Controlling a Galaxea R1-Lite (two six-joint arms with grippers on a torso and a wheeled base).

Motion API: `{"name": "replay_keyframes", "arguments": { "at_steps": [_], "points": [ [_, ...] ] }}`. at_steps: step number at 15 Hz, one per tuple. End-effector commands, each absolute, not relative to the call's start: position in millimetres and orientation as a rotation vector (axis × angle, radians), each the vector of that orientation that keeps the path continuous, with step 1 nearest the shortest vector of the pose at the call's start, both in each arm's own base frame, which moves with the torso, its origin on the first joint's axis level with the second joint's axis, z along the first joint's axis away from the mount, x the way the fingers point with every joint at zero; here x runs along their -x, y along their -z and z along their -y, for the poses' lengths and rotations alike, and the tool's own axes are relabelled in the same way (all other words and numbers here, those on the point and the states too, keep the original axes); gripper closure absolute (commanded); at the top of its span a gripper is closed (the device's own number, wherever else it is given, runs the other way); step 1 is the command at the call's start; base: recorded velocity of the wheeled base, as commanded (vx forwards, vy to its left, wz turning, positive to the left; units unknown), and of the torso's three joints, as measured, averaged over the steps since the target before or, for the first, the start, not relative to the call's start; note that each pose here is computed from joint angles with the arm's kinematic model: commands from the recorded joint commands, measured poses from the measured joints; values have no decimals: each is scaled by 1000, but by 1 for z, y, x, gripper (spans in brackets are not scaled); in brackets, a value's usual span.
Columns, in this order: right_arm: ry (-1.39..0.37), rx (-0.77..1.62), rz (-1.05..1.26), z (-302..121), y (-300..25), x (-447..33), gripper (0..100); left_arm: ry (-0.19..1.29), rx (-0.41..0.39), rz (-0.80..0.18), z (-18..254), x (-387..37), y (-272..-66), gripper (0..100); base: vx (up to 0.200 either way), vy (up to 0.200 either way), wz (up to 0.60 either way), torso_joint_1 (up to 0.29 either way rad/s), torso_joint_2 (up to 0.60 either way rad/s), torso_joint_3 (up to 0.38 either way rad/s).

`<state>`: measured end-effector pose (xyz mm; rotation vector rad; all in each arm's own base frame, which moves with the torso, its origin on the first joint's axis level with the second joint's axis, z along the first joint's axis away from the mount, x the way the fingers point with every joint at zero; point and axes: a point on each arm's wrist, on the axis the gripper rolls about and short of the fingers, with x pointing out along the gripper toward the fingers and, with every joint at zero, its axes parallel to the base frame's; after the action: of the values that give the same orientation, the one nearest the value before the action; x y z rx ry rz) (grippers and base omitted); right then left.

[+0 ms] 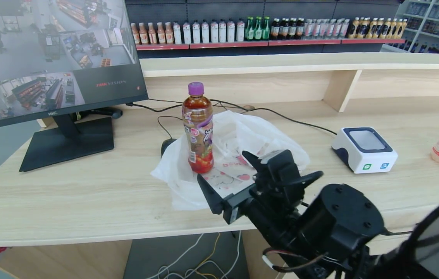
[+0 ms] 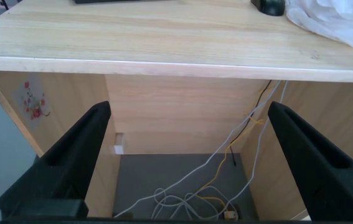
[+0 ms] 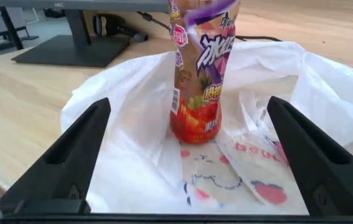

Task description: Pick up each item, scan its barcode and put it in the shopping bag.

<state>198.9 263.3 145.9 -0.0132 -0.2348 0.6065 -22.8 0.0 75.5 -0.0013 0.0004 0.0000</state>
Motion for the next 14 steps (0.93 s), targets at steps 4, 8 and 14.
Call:
{"name": "replay_keyframes", "arguments": {
  "at_steps": [4, 8, 14],
  "points": [
    [-650, -40, 234, -196, -172, -140, 0, 0, 2, 0, 0, 23, -75, 0, 0, 0, 0, 0, 0, 0],
    [-692, 4, 163, -174, -155, -116, 0, 0, 2, 0, 0, 23, -75, 0, 0, 0, 0, 0, 0, 0],
    [-777, -64, 162, -164, -159, -107, 0, 3, 0, 0, 0, 23, -75, 0, 0, 0, 0, 0, 0, 0]
  ]
}}
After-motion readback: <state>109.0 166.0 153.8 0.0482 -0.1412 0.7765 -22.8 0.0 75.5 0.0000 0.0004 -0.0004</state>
